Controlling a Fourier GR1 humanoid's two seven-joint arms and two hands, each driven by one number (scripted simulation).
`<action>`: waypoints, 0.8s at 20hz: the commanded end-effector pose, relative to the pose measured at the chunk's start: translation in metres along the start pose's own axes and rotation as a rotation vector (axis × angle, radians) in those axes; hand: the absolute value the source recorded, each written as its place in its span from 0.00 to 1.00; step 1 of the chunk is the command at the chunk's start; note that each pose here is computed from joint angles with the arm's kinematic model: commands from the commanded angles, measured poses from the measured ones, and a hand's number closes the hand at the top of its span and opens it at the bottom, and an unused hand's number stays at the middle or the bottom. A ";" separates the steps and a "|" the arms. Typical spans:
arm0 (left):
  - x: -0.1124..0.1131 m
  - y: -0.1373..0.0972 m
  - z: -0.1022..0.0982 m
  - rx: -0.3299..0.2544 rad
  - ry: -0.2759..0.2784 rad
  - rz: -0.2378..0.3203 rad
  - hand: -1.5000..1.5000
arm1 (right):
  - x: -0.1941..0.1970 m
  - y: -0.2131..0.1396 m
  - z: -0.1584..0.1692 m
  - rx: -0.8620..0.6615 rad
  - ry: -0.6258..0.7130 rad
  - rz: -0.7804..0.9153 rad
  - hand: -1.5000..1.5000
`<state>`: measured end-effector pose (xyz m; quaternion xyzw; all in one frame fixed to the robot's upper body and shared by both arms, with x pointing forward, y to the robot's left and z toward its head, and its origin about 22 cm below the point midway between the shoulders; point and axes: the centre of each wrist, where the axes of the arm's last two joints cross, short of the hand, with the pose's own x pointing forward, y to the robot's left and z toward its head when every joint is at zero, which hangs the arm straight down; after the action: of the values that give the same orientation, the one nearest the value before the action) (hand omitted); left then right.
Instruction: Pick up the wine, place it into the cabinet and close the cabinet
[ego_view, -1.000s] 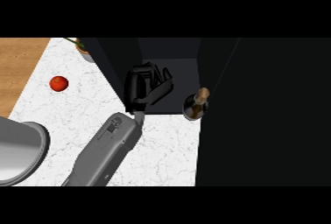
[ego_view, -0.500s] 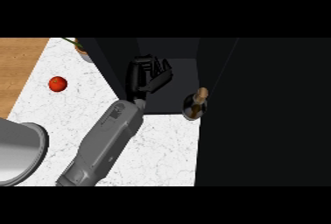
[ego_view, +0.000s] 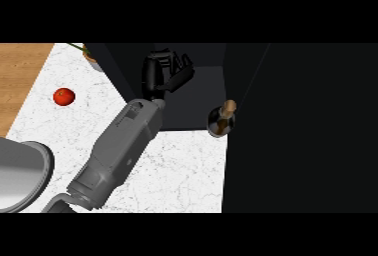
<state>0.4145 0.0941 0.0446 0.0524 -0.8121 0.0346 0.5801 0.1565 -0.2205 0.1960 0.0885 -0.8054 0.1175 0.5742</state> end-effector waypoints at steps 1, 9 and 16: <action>-0.008 0.001 -0.002 0.054 -0.033 -0.041 1.00 | 0.017 0.000 0.015 0.020 -0.048 -0.027 0.00; -0.010 0.003 -0.011 0.081 -0.003 -0.014 1.00 | 0.013 0.000 0.018 0.051 -0.046 -0.035 0.00; 0.000 0.012 -0.028 0.143 0.085 0.124 1.00 | 0.012 -0.001 0.014 0.023 -0.050 -0.040 0.00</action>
<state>0.4310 0.0985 0.0430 0.0581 -0.7985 0.0929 0.5920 0.1571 -0.2182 0.1922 0.0998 -0.8064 0.1238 0.5696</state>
